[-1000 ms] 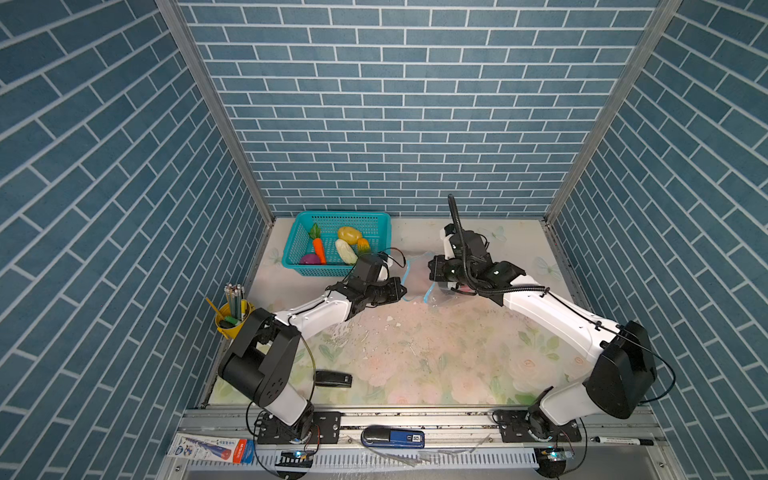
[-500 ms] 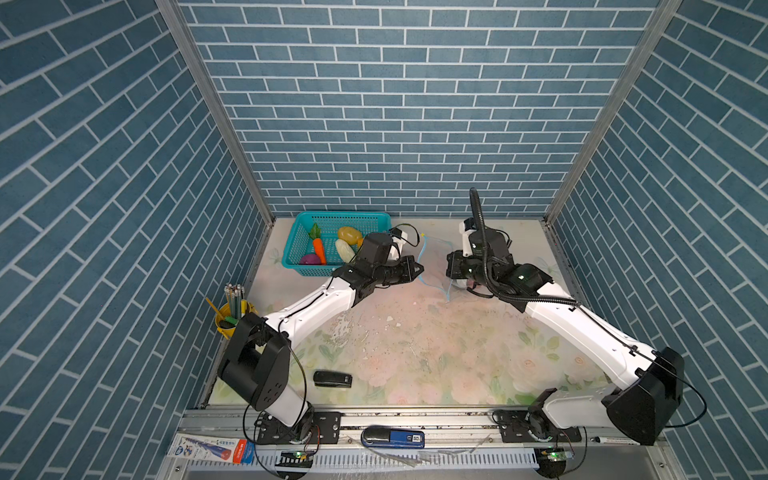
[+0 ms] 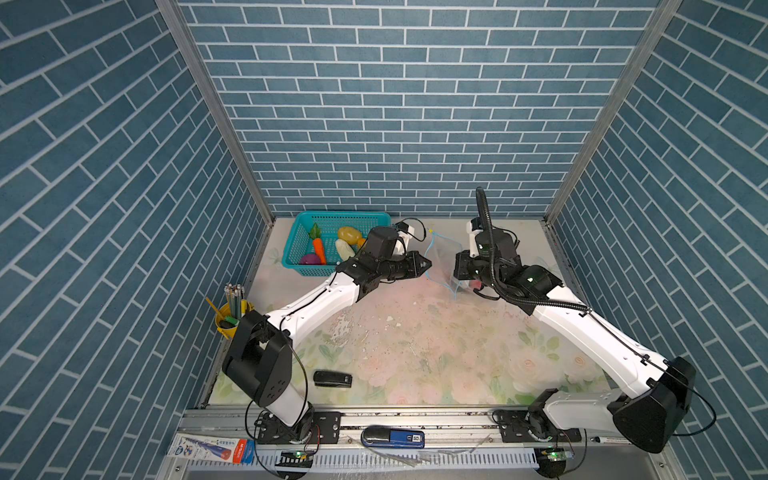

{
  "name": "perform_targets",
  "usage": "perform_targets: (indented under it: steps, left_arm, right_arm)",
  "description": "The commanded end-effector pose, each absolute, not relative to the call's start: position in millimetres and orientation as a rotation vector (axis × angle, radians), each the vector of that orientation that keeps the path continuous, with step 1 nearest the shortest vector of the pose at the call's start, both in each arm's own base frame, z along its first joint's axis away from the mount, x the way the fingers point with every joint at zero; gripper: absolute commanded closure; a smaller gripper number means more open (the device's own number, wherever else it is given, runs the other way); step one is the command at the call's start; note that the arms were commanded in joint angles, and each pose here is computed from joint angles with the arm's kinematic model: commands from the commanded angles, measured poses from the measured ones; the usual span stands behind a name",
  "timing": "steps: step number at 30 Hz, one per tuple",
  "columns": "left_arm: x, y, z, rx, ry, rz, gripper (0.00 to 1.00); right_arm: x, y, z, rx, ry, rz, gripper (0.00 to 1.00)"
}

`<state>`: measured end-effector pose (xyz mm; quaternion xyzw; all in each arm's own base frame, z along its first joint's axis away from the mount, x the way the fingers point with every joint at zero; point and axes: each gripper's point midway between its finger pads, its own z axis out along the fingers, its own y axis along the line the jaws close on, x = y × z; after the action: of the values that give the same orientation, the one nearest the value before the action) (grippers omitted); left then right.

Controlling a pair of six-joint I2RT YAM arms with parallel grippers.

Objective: Place the food in the zip-top bag and seal the zipper
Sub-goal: 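Grasp the blue zipper strip with the left gripper while the right holds the other strip, then release the zipper strip and move the left gripper over the teal basket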

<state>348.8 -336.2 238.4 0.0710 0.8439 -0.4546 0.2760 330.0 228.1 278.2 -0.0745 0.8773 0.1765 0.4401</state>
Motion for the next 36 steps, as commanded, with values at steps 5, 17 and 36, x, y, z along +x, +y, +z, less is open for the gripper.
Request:
perform_targets:
  steps: [5, 17, 36]
  left_arm:
    - [353.7, -288.4, 232.0, 0.166, 2.332, -1.025, 0.52]
    - [390.5, -176.8, 219.3, 0.011, 2.512, -0.492, 0.38]
    - [496.3, -35.9, 155.5, -0.275, 2.669, 0.067, 0.41]
  right_arm:
    - [335.9, 247.6, 271.1, -0.204, 2.198, 0.524, 1.0]
    - [341.5, 270.0, 252.4, -0.218, 2.24, 0.615, 1.0]
    - [341.6, 285.4, 234.0, -0.252, 2.263, 0.684, 1.0]
